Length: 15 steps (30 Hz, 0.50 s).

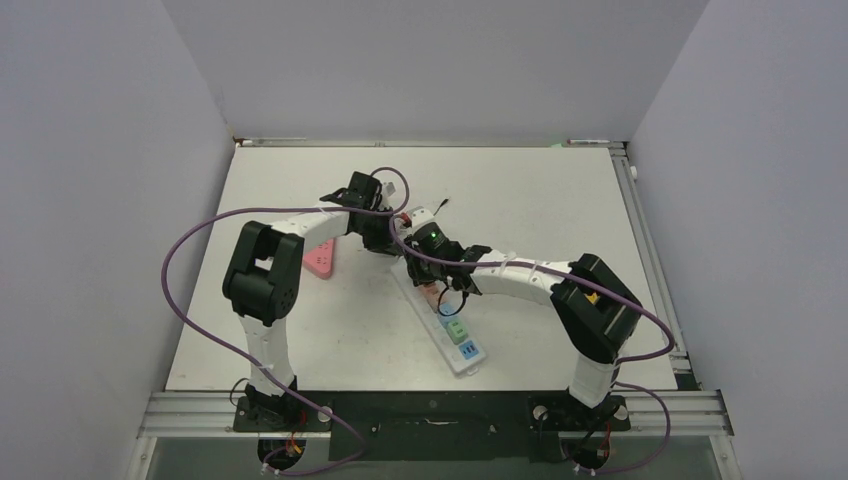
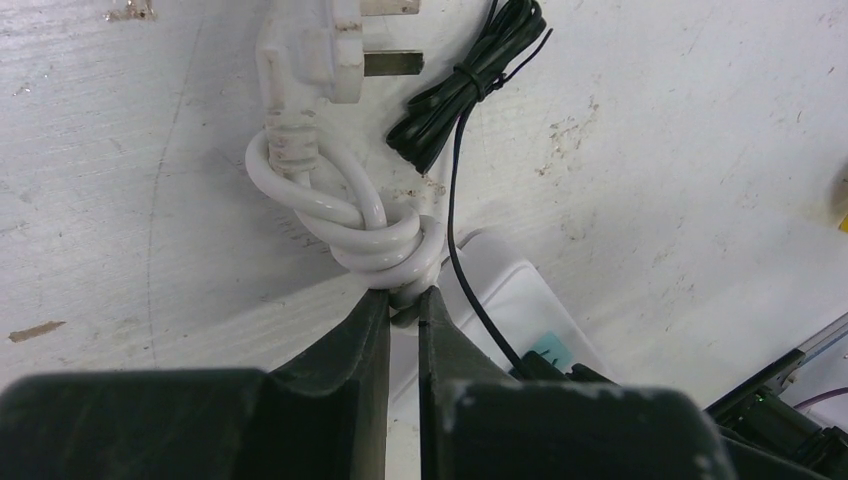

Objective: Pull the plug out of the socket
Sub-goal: Remove the plug from the socket.

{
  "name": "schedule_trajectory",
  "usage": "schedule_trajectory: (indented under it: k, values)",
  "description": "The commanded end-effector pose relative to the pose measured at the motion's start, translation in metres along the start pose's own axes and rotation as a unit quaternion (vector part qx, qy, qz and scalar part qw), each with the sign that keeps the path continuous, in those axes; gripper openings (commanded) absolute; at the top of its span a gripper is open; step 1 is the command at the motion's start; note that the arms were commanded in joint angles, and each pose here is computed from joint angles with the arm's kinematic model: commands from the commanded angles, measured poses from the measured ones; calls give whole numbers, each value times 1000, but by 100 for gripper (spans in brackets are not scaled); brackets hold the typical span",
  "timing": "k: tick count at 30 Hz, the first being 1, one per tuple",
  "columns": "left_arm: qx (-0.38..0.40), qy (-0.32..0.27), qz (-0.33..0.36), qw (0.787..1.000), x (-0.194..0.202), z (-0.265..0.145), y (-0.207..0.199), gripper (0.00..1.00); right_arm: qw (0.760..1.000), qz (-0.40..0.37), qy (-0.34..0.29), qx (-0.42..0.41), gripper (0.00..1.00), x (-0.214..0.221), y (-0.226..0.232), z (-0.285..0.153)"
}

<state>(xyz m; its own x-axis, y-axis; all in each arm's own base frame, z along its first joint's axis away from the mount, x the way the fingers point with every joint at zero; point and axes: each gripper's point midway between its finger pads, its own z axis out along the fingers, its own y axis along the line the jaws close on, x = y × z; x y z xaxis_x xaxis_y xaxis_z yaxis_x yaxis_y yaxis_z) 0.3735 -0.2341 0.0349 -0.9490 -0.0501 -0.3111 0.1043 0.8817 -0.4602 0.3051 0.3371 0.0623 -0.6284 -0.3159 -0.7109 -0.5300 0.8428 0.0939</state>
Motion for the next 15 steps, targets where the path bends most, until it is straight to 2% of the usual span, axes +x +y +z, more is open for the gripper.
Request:
schedule_trajectory:
  k: [1, 8, 15]
  values:
    - [-43, 1, 15, 999, 0, 11, 19, 0, 996, 59, -17, -63, 5, -15, 9, -10]
    - [-44, 3, 15, 999, 0, 12, 19, 0, 996, 67, -9, -63, 5, -13, 2, -8]
    - [-46, 8, 14, 999, 2, 15, 21, 0, 999, 4, -17, 32, 5, -14, -3, -10]
